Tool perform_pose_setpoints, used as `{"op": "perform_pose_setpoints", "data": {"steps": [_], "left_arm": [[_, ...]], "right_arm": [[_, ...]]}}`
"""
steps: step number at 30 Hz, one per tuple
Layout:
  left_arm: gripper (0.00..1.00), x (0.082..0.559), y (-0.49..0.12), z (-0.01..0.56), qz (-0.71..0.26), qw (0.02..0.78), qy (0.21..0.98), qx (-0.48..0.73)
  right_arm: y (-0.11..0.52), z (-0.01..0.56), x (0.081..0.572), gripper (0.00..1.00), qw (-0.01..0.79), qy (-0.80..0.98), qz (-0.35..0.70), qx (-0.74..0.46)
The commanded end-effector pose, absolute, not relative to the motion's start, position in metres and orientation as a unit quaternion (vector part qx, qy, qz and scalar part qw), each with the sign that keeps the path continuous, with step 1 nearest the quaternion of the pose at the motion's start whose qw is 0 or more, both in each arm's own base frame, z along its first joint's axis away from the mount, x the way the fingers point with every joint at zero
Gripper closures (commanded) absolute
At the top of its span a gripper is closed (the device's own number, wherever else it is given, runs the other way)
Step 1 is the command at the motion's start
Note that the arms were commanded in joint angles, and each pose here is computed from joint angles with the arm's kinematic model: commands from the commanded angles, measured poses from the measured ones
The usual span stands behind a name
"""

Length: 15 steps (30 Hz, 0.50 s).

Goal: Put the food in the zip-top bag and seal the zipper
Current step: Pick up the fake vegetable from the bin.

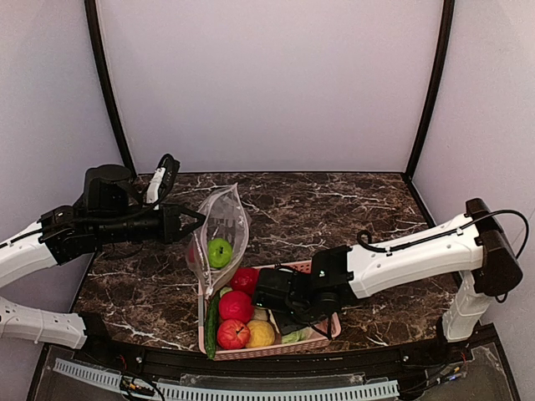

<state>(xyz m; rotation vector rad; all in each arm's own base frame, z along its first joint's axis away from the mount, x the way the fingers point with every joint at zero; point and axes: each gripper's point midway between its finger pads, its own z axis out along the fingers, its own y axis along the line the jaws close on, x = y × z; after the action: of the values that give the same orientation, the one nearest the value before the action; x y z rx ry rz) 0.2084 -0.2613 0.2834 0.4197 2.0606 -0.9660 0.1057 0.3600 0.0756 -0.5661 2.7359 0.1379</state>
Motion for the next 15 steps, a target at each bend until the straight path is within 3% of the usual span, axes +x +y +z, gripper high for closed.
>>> {"op": "perform_pose_setpoints", "data": {"steps": [1,15], "left_arm": [[0.99,0.208,-0.258,0.281,-0.38,0.402,0.817,0.161],[0.99,0.208,-0.257,0.282,-0.38,0.403,0.817,0.161]], "right_arm": [[0.345,0.079,0.11,0.74,0.18,0.964,0.028,-0.194],[0.35,0.154,0.101,0.82,0.212,0.939,0.161,-0.216]]}}
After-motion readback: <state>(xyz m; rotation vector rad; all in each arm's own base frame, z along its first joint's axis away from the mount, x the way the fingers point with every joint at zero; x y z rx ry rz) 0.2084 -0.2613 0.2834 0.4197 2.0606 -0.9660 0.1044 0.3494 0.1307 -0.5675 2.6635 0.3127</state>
